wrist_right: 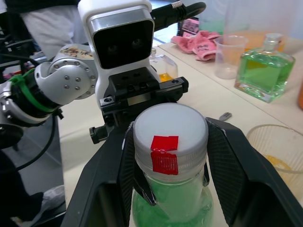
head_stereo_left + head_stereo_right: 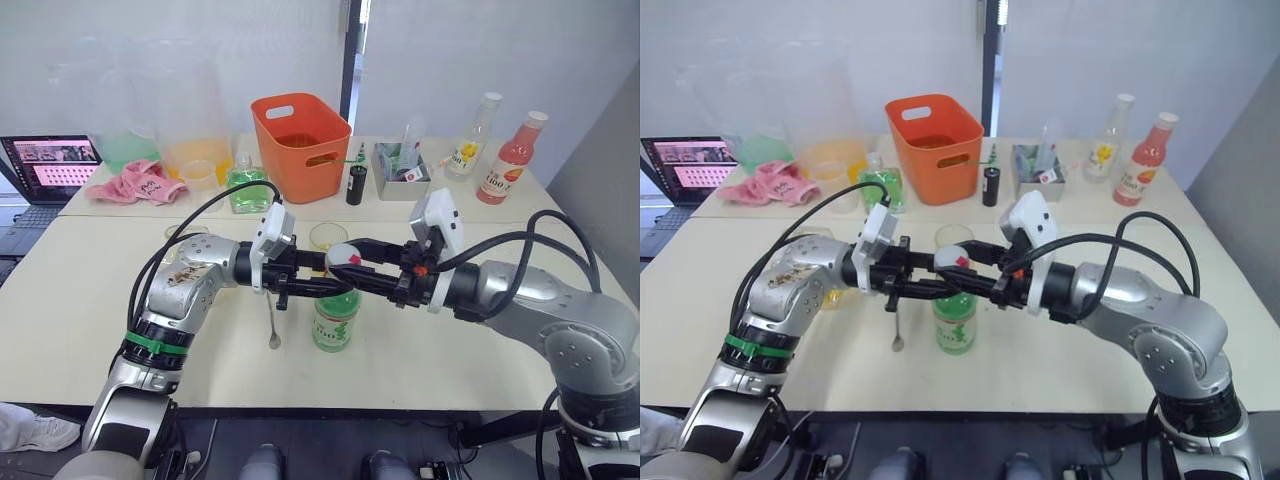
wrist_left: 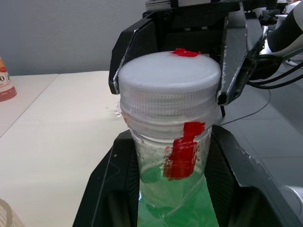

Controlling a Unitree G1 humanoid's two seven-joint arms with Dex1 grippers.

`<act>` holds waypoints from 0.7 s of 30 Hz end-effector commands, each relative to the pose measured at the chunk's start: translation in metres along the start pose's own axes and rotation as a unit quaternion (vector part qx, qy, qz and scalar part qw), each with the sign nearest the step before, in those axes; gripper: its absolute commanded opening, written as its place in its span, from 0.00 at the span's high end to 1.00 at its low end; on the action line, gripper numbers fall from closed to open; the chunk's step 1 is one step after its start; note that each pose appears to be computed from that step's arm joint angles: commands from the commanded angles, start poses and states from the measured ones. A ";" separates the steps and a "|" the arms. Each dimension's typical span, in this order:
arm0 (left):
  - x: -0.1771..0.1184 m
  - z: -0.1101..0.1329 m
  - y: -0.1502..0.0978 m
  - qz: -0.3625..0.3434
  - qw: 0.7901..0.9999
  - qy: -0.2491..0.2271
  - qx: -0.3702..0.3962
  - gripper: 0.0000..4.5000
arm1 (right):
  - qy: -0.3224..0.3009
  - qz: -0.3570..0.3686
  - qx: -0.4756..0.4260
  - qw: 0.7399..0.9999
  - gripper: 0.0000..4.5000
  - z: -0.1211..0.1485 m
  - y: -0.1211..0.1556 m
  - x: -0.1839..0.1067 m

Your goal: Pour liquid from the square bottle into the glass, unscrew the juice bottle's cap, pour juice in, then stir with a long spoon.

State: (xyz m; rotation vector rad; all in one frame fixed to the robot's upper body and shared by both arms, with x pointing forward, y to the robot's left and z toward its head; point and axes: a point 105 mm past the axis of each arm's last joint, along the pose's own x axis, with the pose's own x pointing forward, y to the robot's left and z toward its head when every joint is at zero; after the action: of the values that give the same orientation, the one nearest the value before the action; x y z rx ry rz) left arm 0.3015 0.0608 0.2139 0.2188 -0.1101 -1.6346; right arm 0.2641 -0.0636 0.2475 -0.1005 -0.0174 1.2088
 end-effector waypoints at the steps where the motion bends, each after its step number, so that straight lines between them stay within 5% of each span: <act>1: -0.001 -0.003 -0.006 -0.022 1.000 0.019 0.006 0.69 | -0.025 0.152 -0.033 0.988 0.62 0.017 0.009 0.000; 9: -0.003 -0.002 -0.009 -0.035 0.999 0.015 0.004 0.69 | 0.065 0.369 -0.065 0.925 0.62 0.000 -0.013 0.014; 18: -0.004 0.000 -0.007 -0.029 0.999 0.014 0.009 0.69 | 0.076 0.382 -0.101 0.915 0.62 0.008 -0.020 0.021; 21: -0.004 0.000 -0.006 -0.025 1.000 0.014 0.010 0.69 | 0.068 0.375 -0.101 0.919 0.32 0.016 -0.021 0.018</act>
State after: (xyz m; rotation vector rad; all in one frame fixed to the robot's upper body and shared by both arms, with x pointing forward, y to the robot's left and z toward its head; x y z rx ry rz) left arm 0.2960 0.0670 0.2144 0.2478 -0.1146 -1.6784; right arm 0.2990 -0.0534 0.2549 -0.3676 0.0500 1.8997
